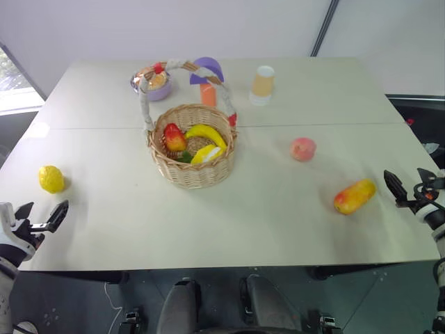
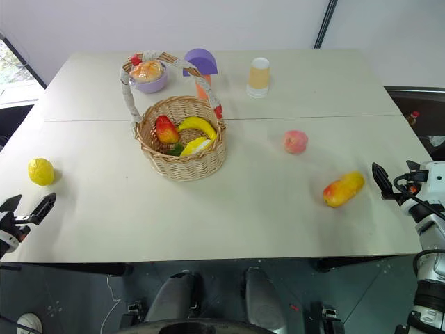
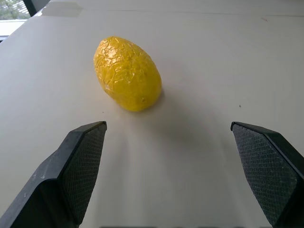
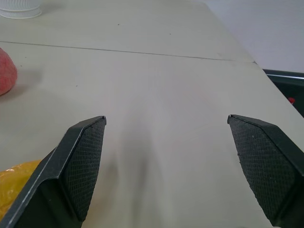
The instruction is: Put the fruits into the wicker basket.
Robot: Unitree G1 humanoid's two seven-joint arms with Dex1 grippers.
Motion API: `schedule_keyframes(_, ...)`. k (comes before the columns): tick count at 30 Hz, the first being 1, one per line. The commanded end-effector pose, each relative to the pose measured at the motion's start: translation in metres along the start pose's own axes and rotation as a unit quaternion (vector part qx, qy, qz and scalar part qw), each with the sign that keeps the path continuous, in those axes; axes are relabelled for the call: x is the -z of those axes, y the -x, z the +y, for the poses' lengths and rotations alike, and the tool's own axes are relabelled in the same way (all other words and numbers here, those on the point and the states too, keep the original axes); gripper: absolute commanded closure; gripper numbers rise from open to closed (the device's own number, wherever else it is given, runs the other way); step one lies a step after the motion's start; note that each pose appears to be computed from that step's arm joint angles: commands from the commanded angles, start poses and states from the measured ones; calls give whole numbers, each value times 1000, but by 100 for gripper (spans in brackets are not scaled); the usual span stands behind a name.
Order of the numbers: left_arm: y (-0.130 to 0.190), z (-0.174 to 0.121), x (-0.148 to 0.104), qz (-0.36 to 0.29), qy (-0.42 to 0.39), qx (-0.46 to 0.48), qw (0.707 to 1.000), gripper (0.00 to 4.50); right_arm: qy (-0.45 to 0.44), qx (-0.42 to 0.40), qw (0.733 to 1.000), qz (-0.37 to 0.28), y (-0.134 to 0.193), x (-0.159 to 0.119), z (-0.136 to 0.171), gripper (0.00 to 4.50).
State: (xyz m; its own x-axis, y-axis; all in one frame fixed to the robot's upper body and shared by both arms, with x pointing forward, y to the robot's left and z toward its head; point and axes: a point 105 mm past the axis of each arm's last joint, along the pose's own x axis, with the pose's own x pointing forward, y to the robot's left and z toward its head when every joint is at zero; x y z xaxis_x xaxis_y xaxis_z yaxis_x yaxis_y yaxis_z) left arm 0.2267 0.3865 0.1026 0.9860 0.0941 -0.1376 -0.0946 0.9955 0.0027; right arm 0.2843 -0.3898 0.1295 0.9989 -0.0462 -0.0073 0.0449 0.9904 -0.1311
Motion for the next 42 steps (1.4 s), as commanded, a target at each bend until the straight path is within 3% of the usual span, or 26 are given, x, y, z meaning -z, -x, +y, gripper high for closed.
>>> schedule_keyframes(1,0,0,-15,-20,-19,3,1000,0,14,-1,1000,-19,1,-11,-1,21)
schedule_keyframes(9,-1,1,-17,-24,-15,-1,1000,0,17,-13,999,-28,-2,-18,4,21)
schedule_keyframes(13,-1,-2,-22,-34,-18,6,999,0,35,-50,997,-48,-8,-35,19,21)
schedule_keyframes(21,-6,-8,-41,-67,-8,10,998,0,54,-229,966,-107,-16,-95,99,21)
schedule_keyframes(26,-16,2,-51,-69,8,-41,997,0,66,-388,912,-118,0,-122,175,21)
schedule_keyframes(31,-41,21,-64,-11,-8,-142,990,0,72,-519,838,-153,20,-146,260,21)
schedule_keyframes(38,-58,28,-69,74,32,-197,977,0,72,-573,797,-178,35,-156,296,21)
schedule_keyframes(42,-76,14,-71,115,36,-174,977,0,65,-594,781,-179,44,-152,309,21)
